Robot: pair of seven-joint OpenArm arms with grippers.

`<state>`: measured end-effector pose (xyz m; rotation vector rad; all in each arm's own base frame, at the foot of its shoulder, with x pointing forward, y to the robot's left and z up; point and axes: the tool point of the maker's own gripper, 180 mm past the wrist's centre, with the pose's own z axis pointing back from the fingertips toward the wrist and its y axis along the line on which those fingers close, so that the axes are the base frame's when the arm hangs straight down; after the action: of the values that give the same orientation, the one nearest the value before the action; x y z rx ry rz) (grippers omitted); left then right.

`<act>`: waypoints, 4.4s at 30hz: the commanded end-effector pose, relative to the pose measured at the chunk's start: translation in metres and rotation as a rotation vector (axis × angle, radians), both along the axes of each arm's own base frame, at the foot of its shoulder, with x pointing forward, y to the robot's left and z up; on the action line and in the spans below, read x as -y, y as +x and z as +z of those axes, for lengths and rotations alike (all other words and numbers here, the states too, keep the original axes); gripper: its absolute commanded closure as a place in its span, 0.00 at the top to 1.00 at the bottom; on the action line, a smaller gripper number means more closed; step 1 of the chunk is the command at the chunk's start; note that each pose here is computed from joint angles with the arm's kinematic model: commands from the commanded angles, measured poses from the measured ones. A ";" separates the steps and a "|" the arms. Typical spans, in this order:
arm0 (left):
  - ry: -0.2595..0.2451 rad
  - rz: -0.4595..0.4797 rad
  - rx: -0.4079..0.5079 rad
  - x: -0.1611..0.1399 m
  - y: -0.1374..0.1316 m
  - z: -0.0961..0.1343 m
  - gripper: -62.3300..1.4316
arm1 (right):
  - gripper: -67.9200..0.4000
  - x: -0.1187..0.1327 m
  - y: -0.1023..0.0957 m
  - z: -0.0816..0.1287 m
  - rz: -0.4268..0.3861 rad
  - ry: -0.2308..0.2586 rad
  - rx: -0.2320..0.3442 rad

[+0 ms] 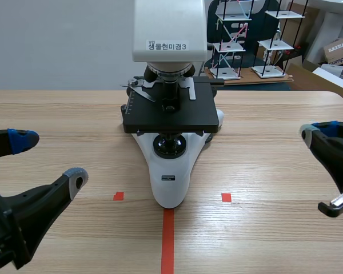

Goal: Point at the coarse focus knob

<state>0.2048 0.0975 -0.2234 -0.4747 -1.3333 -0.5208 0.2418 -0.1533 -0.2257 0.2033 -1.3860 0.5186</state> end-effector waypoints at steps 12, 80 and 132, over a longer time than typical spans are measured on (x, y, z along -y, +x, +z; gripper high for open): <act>-0.018 0.001 0.028 0.002 0.002 0.009 0.96 | 0.01 0.014 0.056 0.046 -0.072 -0.077 0.125; -0.018 0.001 0.028 0.002 0.002 0.009 0.96 | 0.01 -0.060 0.209 0.058 0.080 0.017 -0.118; -0.018 0.001 0.028 0.002 0.002 0.009 0.96 | 0.01 -0.061 0.209 0.057 0.080 0.017 -0.120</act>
<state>0.2048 0.0975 -0.2234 -0.4745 -1.3333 -0.5211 0.4473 -0.0929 -0.1897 0.3023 -1.2157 0.5406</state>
